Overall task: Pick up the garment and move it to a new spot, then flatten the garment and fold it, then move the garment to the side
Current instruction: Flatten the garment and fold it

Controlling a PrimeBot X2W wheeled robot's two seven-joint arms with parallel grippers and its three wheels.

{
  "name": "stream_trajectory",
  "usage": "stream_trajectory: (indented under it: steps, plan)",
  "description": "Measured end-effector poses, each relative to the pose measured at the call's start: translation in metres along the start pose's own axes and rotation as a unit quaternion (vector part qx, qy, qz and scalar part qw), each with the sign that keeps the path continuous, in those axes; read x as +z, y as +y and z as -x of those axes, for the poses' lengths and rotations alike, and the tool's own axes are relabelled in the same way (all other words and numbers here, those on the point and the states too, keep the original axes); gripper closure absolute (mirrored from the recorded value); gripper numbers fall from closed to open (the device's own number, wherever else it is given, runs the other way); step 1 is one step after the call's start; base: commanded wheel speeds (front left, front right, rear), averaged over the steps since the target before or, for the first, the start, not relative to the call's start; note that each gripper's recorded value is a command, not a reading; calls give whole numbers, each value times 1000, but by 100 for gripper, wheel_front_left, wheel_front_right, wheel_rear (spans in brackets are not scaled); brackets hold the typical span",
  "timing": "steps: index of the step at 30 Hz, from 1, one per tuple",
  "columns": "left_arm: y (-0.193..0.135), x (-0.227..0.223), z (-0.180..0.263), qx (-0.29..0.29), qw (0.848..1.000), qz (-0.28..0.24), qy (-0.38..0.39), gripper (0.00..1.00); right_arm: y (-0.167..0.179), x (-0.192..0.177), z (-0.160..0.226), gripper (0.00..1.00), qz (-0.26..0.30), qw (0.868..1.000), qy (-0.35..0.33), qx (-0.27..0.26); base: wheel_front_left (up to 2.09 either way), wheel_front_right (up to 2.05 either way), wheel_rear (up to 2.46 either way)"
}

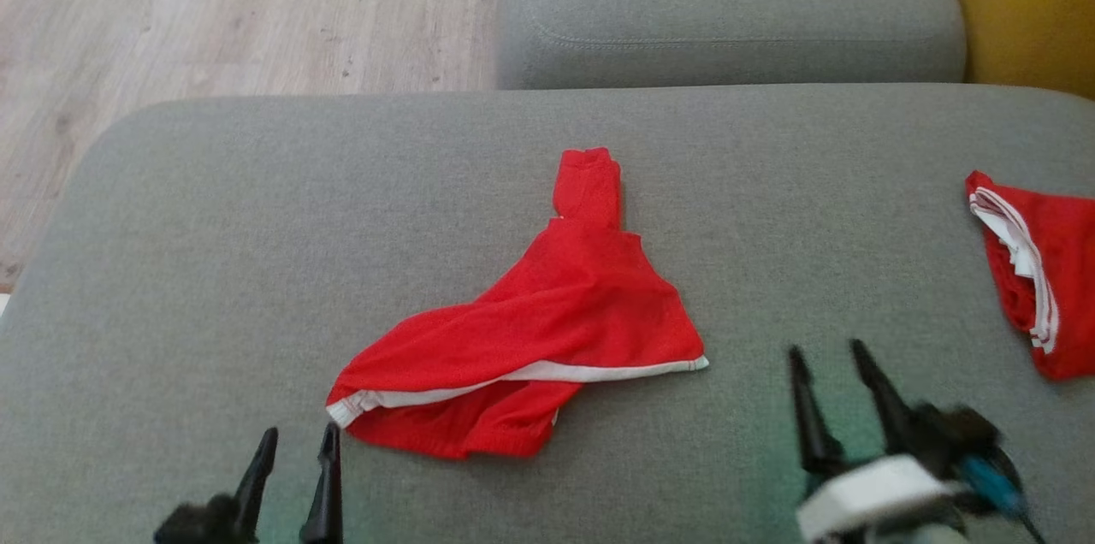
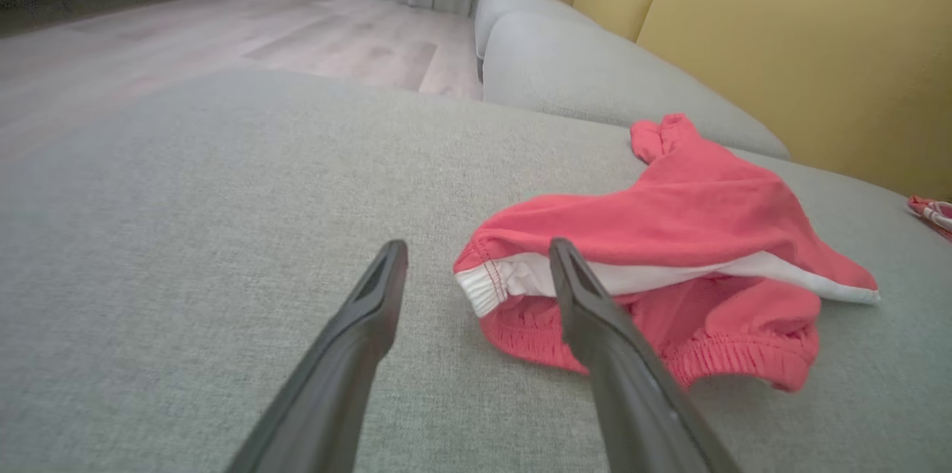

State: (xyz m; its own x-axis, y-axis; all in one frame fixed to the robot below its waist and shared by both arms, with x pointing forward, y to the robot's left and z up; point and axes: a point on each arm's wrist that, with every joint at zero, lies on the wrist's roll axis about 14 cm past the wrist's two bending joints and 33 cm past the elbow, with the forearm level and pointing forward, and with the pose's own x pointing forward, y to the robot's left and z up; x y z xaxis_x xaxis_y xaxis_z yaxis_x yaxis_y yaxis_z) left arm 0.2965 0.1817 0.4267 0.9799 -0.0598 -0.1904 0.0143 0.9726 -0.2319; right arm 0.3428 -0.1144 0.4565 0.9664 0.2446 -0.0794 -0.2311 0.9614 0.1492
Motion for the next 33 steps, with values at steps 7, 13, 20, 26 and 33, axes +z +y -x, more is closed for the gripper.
stream_trajectory:
  steps: [7,13,20,26,33]
  plan:
    - [0,-18,-12,-4,993,48,106,0,48,-2,-45,0,-3,992,90,88,0,0,0]
    - [1,-31,-20,-6,983,79,164,0,48,-47,-55,0,26,970,219,105,0,0,0]
    - [2,-36,-24,-1,976,115,184,0,51,-89,-52,0,31,950,291,111,0,0,0]
    - [-5,-41,-22,-9,969,147,198,0,56,-93,-59,0,34,945,302,119,0,0,0]
    - [-11,-44,-25,-18,963,169,209,0,55,-95,-60,0,38,942,312,119,0,0,0]
